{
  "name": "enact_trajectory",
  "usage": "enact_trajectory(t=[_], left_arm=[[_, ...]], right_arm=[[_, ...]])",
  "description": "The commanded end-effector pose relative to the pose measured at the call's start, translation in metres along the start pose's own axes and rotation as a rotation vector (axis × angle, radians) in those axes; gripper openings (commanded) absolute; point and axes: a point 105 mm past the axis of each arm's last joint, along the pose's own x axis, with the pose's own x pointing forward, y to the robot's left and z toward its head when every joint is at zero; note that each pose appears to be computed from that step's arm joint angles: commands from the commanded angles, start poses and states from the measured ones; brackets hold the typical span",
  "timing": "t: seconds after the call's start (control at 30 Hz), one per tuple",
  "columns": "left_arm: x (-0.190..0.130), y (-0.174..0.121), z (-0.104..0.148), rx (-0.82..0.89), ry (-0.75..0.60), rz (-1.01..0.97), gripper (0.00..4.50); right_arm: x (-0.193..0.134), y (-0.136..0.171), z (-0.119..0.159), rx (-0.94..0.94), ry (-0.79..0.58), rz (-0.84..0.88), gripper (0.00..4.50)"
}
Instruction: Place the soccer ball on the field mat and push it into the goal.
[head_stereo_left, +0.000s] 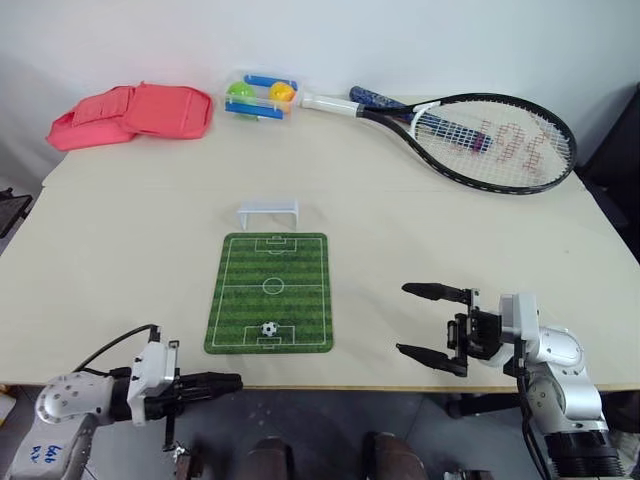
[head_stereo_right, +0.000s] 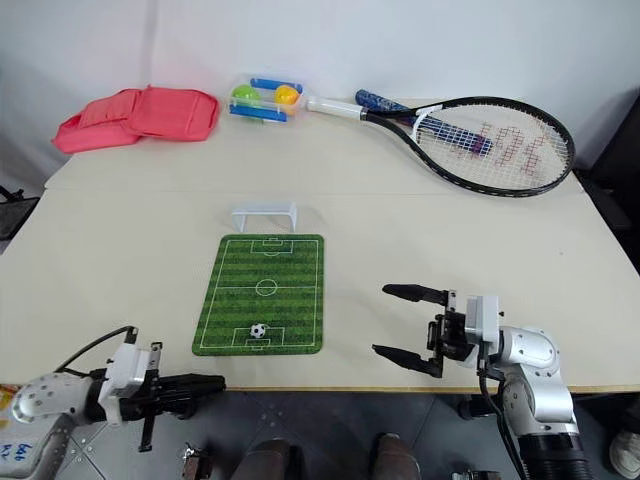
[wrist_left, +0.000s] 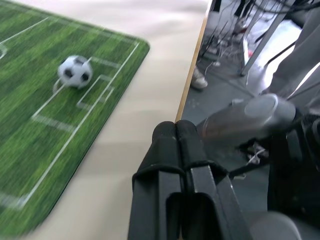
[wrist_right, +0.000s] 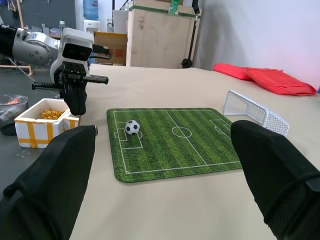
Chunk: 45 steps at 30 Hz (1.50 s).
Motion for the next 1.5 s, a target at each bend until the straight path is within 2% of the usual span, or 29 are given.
enact_trajectory(t=[0.03,0.23,0.37,0.5,0.7,0.77,0.87,1.03,1.17,1.3,1.5], left_arm=[[0.014,0.006,0.012,0.039,-0.034,0.001,0.04],[0.024,0.019,0.009,0.039,-0.023,0.004,0.04],[0.034,0.040,0.003,0.072,0.010,0.014,0.04],[0.045,0.068,0.006,0.082,-0.026,0.114,0.04],[0.056,0.121,0.033,0.168,-0.141,0.357,0.04],[0.055,0.127,0.044,0.208,-0.181,0.388,0.04],[0.046,0.120,0.052,0.222,-0.209,0.356,0.04],[-0.009,0.099,0.047,0.195,-0.152,0.398,0.04],[-0.070,0.090,0.042,0.160,-0.077,0.613,0.04],[-0.112,0.088,0.038,0.127,-0.045,0.818,0.04],[-0.141,0.079,0.042,0.128,-0.078,0.987,0.04]], right_arm=[[-0.002,0.001,0.007,-0.035,-0.006,0.007,4.50],[-0.002,0.003,0.006,-0.035,-0.001,0.005,4.50],[0.001,0.002,0.006,-0.042,-0.008,-0.014,4.50],[0.006,0.001,0.007,-0.055,-0.022,-0.041,4.50],[0.013,-0.014,0.007,-0.102,-0.034,-0.188,4.50],[0.014,-0.018,0.007,-0.103,-0.042,-0.232,4.50],[0.019,-0.026,0.008,-0.104,-0.061,-0.309,4.50],[0.023,-0.037,0.005,-0.133,-0.049,-0.386,4.50],[0.021,-0.046,0.004,-0.148,-0.048,-0.395,4.50],[0.019,-0.053,0.005,-0.159,-0.058,-0.405,4.50],[0.015,-0.060,0.003,-0.168,-0.060,-0.408,4.50]])
